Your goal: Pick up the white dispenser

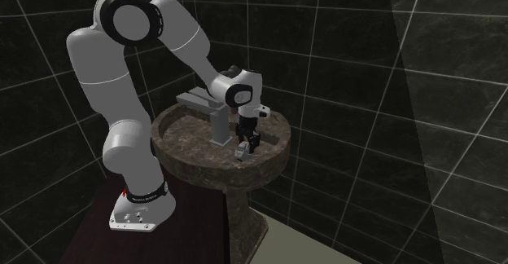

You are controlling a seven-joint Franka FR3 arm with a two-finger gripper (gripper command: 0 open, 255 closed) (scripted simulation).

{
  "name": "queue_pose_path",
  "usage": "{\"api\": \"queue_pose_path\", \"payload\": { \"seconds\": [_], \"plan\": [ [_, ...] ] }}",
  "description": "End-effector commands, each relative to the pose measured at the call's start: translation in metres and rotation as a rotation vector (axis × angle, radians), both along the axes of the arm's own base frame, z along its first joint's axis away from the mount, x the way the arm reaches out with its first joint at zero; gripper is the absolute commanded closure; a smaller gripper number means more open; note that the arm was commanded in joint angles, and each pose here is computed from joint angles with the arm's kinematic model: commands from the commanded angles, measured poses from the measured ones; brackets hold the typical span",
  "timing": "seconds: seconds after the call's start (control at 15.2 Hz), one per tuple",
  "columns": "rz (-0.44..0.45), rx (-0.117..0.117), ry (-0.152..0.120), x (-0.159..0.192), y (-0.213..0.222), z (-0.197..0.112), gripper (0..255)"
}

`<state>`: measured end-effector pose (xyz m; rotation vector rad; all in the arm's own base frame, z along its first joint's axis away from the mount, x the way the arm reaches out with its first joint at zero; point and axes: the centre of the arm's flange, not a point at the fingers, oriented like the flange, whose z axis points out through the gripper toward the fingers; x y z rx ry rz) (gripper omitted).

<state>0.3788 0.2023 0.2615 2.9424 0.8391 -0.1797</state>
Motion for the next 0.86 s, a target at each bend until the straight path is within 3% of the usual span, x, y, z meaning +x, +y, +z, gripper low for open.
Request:
{"api": "queue_pose_path", "payload": {
  "seconds": [0.0,0.79],
  "plan": [
    [0.000,0.000,0.000,0.001,0.000,0.010,255],
    [0.000,0.000,0.000,0.001,0.000,0.064,255]
  ]
}}
